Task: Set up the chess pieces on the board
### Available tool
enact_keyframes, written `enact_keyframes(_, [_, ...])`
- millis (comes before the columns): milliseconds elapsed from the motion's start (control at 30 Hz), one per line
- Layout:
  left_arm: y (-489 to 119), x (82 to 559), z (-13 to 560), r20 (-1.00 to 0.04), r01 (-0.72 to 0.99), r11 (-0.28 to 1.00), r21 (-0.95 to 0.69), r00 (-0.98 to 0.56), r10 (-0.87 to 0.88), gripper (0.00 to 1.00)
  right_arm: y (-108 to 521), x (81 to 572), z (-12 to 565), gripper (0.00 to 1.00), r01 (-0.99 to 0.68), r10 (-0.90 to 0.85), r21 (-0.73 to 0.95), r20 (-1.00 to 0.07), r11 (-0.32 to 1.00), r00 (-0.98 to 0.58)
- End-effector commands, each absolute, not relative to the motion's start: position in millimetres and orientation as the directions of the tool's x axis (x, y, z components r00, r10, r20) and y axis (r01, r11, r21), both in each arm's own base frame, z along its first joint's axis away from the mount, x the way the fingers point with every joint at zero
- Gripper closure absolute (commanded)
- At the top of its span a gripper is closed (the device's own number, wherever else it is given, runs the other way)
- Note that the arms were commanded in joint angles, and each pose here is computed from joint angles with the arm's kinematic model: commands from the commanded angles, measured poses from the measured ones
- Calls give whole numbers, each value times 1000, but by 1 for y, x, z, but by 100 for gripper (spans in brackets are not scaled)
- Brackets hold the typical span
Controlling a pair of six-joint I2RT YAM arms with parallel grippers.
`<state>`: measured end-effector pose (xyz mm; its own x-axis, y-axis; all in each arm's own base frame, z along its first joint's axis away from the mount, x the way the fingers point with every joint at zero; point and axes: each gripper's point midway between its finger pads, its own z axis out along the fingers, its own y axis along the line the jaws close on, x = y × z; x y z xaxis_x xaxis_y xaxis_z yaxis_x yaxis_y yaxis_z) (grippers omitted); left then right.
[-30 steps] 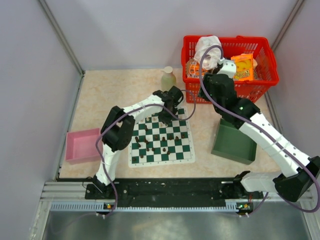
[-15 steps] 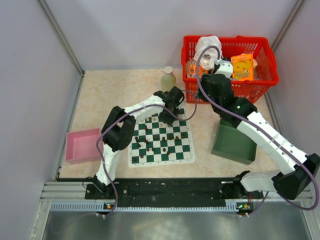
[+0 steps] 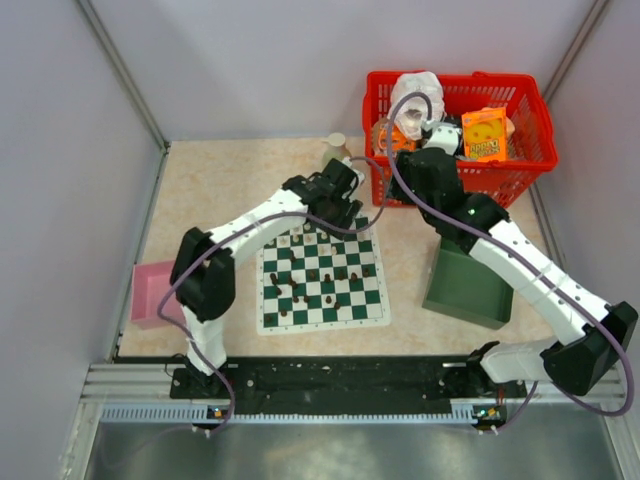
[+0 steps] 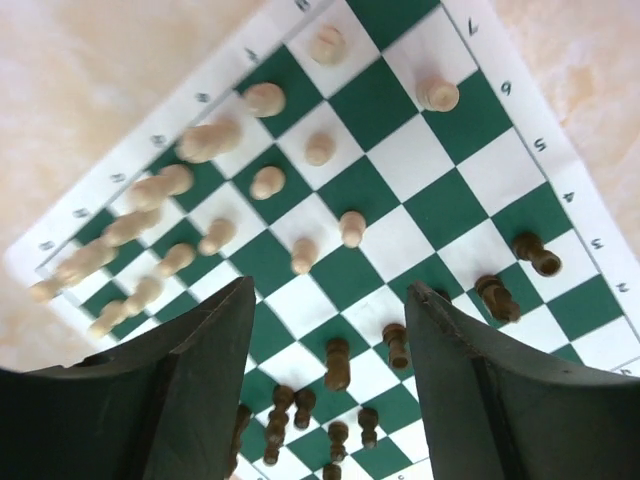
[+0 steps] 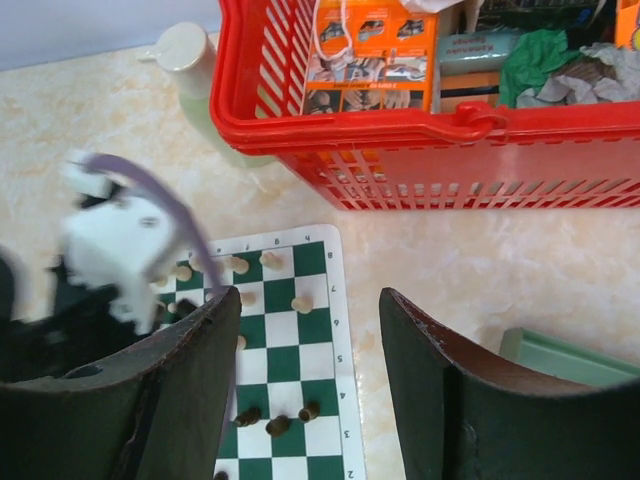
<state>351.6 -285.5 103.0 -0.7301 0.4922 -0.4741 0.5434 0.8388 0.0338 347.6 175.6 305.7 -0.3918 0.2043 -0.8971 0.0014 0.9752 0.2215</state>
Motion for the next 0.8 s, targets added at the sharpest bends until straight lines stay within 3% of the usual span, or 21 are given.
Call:
enact_keyframes(0, [-267,366,194,-713,435,898,56,-613,341,30,192,355,319,42,-61,214,259,-891,964,-400])
enact_keyframes(133, [-222,369,228,-794,295,956,-3,-582,177,25,215,352,310,43,-152,165,255,-882,955,-442])
enact_keyframes(367, [-112,371,244,-818,37,978,-206,-554,-152,24,276,338,244,44,-298,-40,189,-783,936,-621])
enact_keyframes(533, [-67,364,242,-824,-44,967,-249,-516,-236,19,292,346,180,44,-294,-121,144,-681,945,-722])
enact_keyframes(767, [-60,359,228,-789,-47,954,-297,-550,-273,19,283,370,123,47,-206,-96,114,-607,972,-789])
